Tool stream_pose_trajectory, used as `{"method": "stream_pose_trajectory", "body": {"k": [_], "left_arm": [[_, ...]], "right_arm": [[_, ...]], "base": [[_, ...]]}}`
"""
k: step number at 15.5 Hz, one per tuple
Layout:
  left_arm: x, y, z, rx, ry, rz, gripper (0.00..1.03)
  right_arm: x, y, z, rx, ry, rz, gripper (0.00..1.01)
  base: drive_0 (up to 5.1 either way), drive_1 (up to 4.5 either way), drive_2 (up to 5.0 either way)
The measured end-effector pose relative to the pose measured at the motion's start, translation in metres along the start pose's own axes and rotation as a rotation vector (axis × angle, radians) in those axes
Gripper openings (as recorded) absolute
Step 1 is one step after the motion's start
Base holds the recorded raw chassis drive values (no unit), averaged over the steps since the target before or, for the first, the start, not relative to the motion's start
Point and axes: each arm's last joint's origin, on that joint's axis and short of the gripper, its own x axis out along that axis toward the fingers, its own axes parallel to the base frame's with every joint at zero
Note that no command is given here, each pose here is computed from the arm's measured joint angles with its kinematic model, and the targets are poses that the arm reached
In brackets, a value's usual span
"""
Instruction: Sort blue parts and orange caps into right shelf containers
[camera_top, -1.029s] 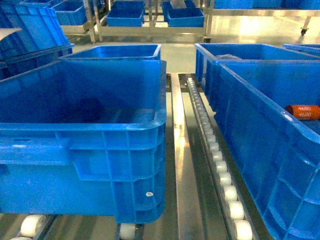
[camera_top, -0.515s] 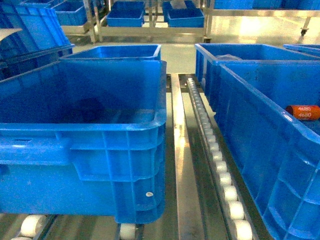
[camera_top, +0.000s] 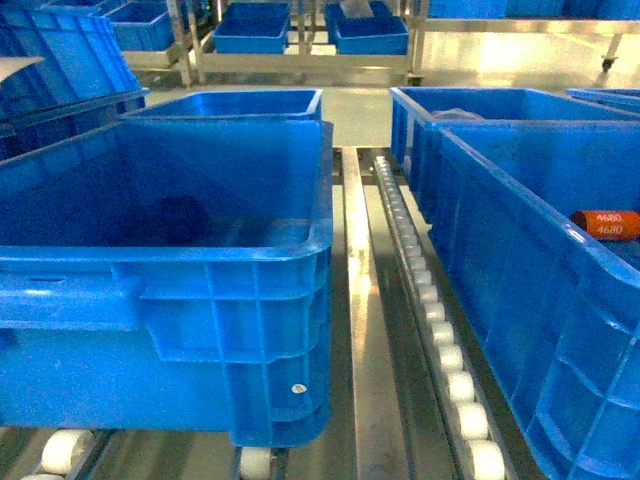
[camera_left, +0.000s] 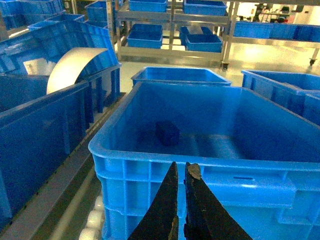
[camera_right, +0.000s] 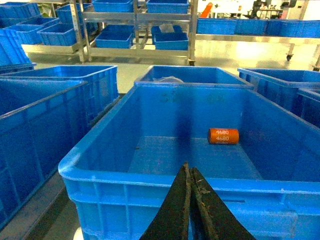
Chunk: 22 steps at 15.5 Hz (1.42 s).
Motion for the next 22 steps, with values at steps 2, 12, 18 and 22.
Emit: {"method": "stream_pose_trajectory", "body": {"k": [2, 12, 18, 22], "left_arm": [[-0.002, 0.000, 0.000, 0.000, 0.002, 0.000, 0.02], [-0.014, 0.000, -0.004, 0.003, 0.013, 0.001, 0.21], [-0.014, 0.000, -0.004, 0.003, 0.013, 0.001, 0.83], [-0.014, 0.000, -0.004, 0.004, 0.013, 0.001, 0.98]], "right_arm": [[-0.002, 0.000, 0.000, 0.000, 0.000, 0.000, 0.02], [-0.013, 0.000, -0.003, 0.000, 0.010, 0.002, 0.24], [-0.013, 0.000, -0.003, 0.000, 0.010, 0.002, 0.88], [-0.013, 0.000, -0.003, 0.000, 0.010, 0.003, 0.98]], "base": [[0.0, 0.00, 0.0], [0.0, 0.00, 0.0], [0.0, 0.00, 0.0], [0.0, 0.00, 0.0]]}}
